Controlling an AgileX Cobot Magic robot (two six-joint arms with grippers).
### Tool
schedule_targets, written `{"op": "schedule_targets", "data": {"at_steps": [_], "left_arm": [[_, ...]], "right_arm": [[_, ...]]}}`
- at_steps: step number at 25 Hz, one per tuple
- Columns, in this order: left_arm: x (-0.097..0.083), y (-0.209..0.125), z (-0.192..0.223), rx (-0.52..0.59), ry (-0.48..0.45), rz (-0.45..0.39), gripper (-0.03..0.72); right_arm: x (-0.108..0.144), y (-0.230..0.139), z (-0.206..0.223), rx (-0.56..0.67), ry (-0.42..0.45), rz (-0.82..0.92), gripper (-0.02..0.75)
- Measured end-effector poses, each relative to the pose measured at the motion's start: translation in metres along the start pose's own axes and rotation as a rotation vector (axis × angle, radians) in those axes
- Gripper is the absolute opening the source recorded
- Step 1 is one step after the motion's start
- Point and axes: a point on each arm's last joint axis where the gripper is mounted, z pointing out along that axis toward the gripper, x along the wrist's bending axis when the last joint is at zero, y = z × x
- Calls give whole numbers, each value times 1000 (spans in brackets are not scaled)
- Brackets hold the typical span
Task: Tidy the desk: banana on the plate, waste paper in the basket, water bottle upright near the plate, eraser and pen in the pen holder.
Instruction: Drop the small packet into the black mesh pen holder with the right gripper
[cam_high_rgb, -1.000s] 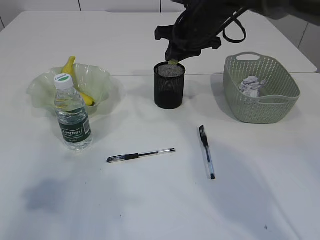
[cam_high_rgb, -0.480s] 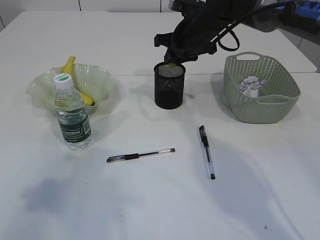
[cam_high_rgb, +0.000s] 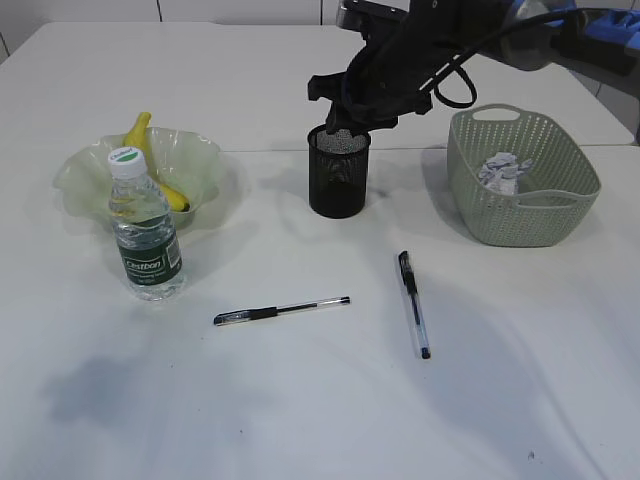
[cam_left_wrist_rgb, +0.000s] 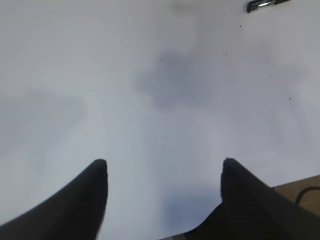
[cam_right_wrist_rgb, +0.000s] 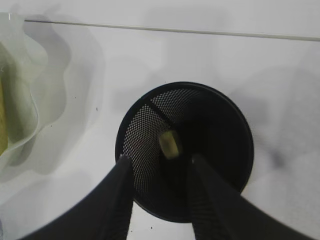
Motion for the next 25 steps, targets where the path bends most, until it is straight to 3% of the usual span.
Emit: {"op": "schedule_targets", "data": {"at_steps": [10,20,25], "left_arm": [[0,0,0,0,0,0,489],[0,0,0,0,0,0,488],[0,0,0,0,0,0,488]], "right_arm": [[8,17,-24,-11,7,-32,318],[9,23,-64,118,-100,-69,318],[13,31,-89,78,-123,-82,319]]}}
